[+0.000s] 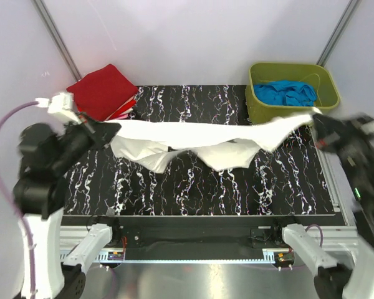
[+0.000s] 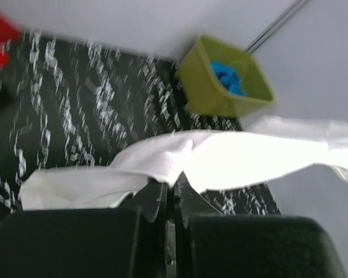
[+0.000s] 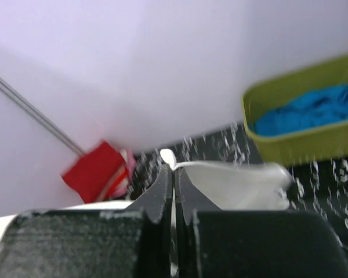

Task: Fold and stack the t-shirts
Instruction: Flatten the tshirt out

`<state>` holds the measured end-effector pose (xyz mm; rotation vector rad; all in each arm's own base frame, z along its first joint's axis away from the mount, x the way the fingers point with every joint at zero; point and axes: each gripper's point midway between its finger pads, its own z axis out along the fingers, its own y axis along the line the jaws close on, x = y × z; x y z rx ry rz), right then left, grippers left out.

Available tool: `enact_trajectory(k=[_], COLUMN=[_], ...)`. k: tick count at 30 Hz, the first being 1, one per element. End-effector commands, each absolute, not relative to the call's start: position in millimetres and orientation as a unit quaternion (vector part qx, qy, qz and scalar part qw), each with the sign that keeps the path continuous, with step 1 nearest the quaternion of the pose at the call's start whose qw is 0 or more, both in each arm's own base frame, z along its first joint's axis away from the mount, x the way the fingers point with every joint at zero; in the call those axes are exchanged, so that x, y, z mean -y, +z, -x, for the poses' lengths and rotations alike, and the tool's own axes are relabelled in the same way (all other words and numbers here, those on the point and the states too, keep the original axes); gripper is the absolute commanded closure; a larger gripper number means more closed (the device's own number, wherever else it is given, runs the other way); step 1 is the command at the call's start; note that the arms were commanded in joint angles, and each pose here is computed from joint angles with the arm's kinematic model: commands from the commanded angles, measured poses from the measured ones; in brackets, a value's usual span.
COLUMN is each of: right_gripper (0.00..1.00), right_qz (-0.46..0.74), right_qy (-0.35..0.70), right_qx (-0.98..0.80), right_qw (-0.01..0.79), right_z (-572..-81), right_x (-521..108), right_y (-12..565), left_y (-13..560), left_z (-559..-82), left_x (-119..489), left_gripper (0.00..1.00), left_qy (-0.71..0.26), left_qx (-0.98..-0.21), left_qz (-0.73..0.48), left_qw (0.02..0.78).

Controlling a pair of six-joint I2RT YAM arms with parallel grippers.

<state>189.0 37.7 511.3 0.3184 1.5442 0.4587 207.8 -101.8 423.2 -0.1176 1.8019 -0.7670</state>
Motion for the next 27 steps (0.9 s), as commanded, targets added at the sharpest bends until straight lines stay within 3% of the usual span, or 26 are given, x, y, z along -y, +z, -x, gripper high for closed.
enact_trajectory(k=[1,7,10,13,19,24,25,26,27], right_gripper=[1.0,1.0,1.0,1.0,1.0,1.0,0.88,0.6,0.3], right_qz=[-0.189,-0.204,-0.197,-0.19,-0.169,-0.156,-0.148,-0.126,-0.124], right_qy=[0.194,0.194,0.189,0.173,0.137,0.09,0.094,0.099,0.118], right_qx=[-0.576,-0.49,-0.477,-0.498,-0.637,-0.788,-0.804,-0.856,-0.845], right_qw=[0.772,0.825,0.835,0.828,0.74,0.588,0.569,0.492,0.507], right_z=[-124.2,-58.5,-57.6,-89.1,-241.6,-425.8,-451.4,-506.2,-505.5], right_x=[-0.8,26.6,30.4,26.3,-20.3,-73.5,-82.0,-105.0,-107.2], right_y=[565.5,608.5,625.8,634.3,588.5,445.6,427.2,349.9,387.8], left_y=[493.8,568.6,574.3,556.1,467.2,321.4,276.4,259.0,252.4], left_z=[-152.2,-73.1,-72.4,-105.4,-208.9,-321.8,-352.7,-364.7,-378.8], left_x=[103.3,86.5,79.9,71.0,61.7,46.5,27.5,29.5,27.9], left_gripper=[1.0,1.0,1.0,1.0,1.0,0.9,0.9,0.87,0.67], left_qy=[-0.325,-0.297,-0.28,-0.259,-0.212,-0.202,-0.199,-0.224,-0.233], left_qx=[-0.69,-0.599,-0.603,-0.647,-0.776,-0.881,-0.899,-0.903,-0.904], left_qz=[-0.038,-0.063,-0.052,-0.012,0.085,0.165,0.207,0.215,0.217], left_qw=[0.645,0.741,0.745,0.717,0.587,0.394,0.332,0.296,0.285])
